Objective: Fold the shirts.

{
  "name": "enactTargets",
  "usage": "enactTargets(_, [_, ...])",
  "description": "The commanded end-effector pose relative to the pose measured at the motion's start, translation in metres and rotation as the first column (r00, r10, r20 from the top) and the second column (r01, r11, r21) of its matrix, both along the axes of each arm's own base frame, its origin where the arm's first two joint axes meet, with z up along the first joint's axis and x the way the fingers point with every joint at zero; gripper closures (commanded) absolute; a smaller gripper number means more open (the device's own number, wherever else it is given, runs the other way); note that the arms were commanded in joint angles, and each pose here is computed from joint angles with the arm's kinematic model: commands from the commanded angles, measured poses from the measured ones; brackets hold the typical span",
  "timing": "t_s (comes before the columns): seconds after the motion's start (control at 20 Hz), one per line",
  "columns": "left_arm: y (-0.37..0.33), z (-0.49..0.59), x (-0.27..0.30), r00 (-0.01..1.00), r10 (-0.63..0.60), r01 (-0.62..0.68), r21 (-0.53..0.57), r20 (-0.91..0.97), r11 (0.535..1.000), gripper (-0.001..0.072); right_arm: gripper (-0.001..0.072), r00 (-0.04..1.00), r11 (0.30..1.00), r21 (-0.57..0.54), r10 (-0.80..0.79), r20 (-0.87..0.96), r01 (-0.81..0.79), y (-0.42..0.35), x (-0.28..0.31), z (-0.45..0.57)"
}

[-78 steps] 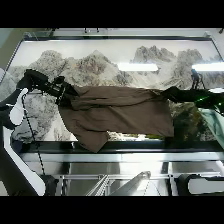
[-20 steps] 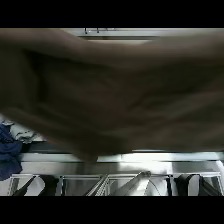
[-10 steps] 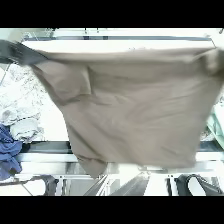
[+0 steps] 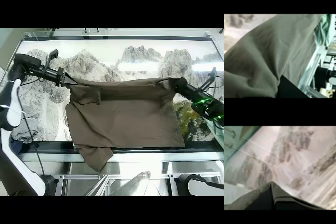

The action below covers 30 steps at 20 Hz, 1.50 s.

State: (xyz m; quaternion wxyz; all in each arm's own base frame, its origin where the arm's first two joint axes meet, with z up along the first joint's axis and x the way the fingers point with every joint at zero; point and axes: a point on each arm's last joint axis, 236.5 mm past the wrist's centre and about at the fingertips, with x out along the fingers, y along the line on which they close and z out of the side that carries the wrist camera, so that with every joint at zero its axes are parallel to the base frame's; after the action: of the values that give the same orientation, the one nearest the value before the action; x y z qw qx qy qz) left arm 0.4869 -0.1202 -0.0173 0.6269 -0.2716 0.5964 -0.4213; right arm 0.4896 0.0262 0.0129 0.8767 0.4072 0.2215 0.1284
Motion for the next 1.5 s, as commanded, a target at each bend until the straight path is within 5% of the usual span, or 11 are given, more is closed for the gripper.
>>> enactTargets(0.0, [0.002,-0.032,0.001,0.992,0.030,-0.029,0.009,-0.124,1.000,0.0684,0.0689,0.999,0.999,-0.007,-0.038,-0.013,0.038,-0.015,0.021,-0.018])
enactTargets(0.25, [-0.001,-0.006,-0.027,0.979,0.002,-0.020,-0.084,-0.202,0.996,0.0686,0.0689,1.000,0.999,0.053,-0.005,0.011,0.004,-0.050,0.003,0.001])
enactTargets(0.55, [-0.032,-0.006,-0.097,0.920,-0.104,0.060,-0.126,-0.379,0.990,0.0686,0.0689,0.938,0.979,0.030,0.201,-0.281,-0.201,-0.038,-0.061,-0.059])
enactTargets(1.0, [-0.025,-0.053,-0.135,0.860,0.011,-0.026,-0.022,-0.510,0.999,0.0691,0.0685,0.888,0.959,0.023,0.269,-0.373,-0.281,-0.030,-0.085,-0.077])
enactTargets(1.05, [-0.025,-0.052,-0.135,0.858,0.007,-0.024,-0.025,-0.513,0.999,0.0689,0.0590,0.885,0.956,0.033,0.282,-0.371,-0.291,-0.028,-0.086,-0.075])
enactTargets(1.1, [-0.024,-0.046,-0.138,0.849,-0.011,-0.009,-0.035,-0.528,0.999,0.0601,0.0308,0.881,0.952,0.044,0.297,-0.367,-0.302,-0.025,-0.088,-0.073])
enactTargets(1.15, [-0.023,-0.037,-0.143,0.832,-0.035,0.010,-0.048,-0.554,0.999,0.0345,0.0222,0.876,0.947,0.059,0.316,-0.365,-0.317,-0.023,-0.093,-0.068])
enactTargets(1.2, [-0.022,-0.027,-0.147,0.808,-0.047,0.021,-0.051,-0.587,0.998,0.0138,0.0222,0.867,0.945,0.070,0.322,-0.380,-0.320,-0.025,-0.099,-0.064])
enactTargets(1.25, [-0.021,-0.022,-0.149,0.803,-0.034,0.015,-0.037,-0.595,0.999,0.0071,0.0223,0.853,0.947,0.067,0.312,-0.418,-0.314,-0.031,-0.108,-0.064])
enactTargets(1.45, [0.001,-0.024,-0.183,0.838,0.103,-0.023,0.155,-0.536,0.988,0.0072,0.0222,0.748,0.973,-0.083,0.110,-0.654,-0.215,-0.091,-0.165,-0.067])
